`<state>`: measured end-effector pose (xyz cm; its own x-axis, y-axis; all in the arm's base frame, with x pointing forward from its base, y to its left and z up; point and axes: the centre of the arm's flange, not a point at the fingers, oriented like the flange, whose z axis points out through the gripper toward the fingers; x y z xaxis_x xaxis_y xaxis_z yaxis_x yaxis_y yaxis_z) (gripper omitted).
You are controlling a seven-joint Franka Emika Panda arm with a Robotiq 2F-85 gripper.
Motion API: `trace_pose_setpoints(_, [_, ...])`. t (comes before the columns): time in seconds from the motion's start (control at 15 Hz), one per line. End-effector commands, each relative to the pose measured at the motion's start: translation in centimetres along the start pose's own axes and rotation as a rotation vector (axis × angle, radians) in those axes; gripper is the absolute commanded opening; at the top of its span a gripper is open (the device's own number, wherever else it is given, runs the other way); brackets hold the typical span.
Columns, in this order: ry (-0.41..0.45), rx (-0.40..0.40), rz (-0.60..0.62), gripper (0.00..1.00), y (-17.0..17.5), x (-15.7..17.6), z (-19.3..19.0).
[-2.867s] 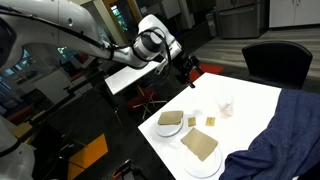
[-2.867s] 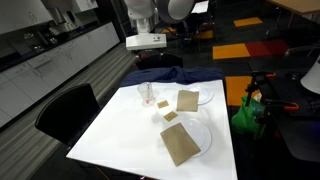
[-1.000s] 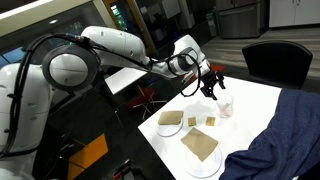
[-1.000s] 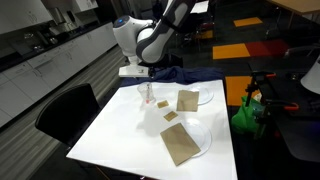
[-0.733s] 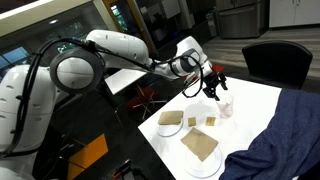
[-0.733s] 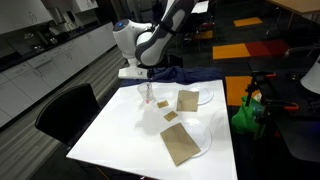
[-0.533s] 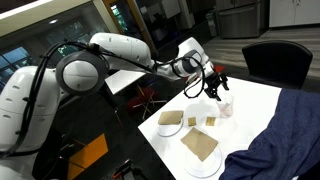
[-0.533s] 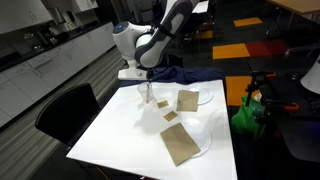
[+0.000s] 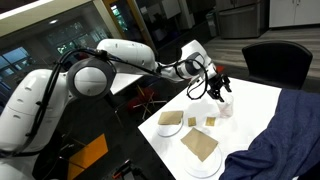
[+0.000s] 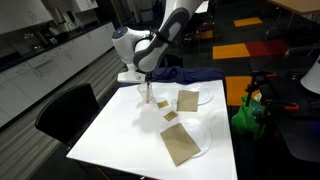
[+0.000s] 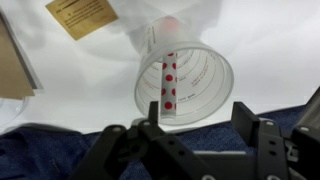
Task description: Pick up the marker from the cup and put it on the table
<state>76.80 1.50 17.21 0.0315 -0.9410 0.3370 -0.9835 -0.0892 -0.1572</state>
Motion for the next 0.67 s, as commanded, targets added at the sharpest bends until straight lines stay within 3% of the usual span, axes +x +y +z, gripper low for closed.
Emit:
trace_pose_setpoints(0.0, [0.003, -0.016, 0.025, 0.64, -1.41, 0.20, 0.42])
trace_pose_setpoints(0.13, [0.005, -0.015, 0.030, 0.57, -1.41, 0.25, 0.62])
trace_pose_setpoints(0.6, [0.027, -0.002, 0.062, 0.54, -1.09, 0.46, 1.09])
